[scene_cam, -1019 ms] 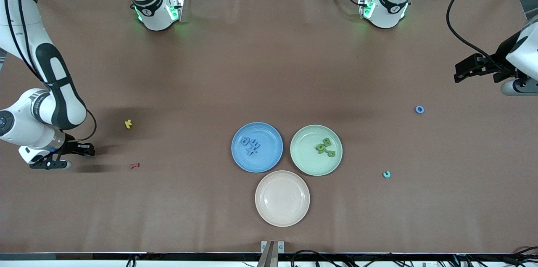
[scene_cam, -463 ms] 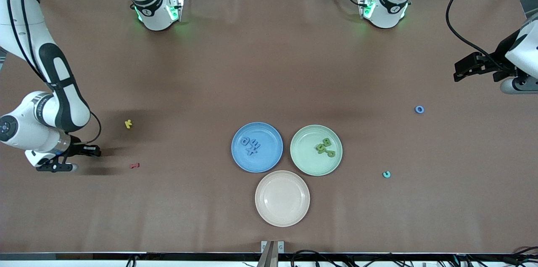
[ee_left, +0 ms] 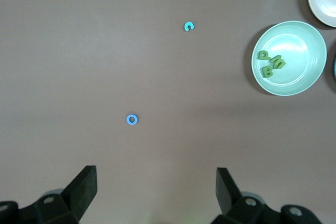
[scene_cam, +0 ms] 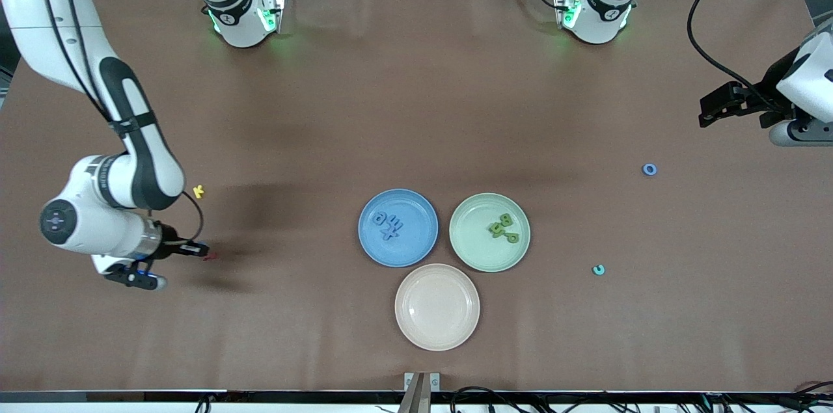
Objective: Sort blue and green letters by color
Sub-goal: 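Carry the blue c to the blue plate and release it with the right gripper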
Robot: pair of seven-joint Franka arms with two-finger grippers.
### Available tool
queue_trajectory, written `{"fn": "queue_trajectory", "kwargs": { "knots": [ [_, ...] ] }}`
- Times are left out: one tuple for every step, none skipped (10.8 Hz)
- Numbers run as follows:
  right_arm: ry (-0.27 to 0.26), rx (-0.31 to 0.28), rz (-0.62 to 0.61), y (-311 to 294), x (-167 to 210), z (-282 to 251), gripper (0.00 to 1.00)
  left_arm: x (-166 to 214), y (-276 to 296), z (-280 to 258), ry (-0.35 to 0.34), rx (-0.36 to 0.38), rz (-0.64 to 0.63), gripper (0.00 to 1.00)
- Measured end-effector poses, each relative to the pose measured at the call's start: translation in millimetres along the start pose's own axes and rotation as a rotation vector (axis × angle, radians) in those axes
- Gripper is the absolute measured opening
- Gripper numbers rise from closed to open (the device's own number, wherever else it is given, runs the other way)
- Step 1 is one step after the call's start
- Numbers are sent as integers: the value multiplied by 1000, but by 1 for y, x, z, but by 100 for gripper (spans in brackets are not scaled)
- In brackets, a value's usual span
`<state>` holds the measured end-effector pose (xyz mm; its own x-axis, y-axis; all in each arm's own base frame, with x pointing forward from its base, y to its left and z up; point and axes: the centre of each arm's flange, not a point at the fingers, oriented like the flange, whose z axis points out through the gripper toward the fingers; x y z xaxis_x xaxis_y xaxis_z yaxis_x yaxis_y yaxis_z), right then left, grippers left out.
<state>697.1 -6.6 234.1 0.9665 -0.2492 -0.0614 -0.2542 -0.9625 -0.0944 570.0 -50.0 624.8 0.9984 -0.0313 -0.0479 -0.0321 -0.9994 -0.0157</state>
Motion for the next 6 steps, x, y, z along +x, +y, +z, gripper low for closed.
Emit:
{"fn": "queue_trajectory", "kwargs": {
  "knots": [
    [-7, 19, 74, -37, -9, 1, 35, 0, 0, 0, 1, 0, 0, 100],
    [-17, 27, 150, -76, -22, 4, 35, 1, 0, 1, -1, 0, 0, 100],
    [-27, 25, 220, -116, -39, 8, 35, 2, -1, 3, -3, -1, -1, 100],
    [-31, 21, 291, -161, -59, 14, 35, 4, -1, 5, -4, -2, -2, 100],
    [-29, 22, 356, -201, -78, 16, 35, 5, -1, 7, -5, -11, -2, 100],
    [-24, 29, 422, -234, -92, 15, 35, 5, -1, 7, -6, -17, -2, 100]
  ]
}}
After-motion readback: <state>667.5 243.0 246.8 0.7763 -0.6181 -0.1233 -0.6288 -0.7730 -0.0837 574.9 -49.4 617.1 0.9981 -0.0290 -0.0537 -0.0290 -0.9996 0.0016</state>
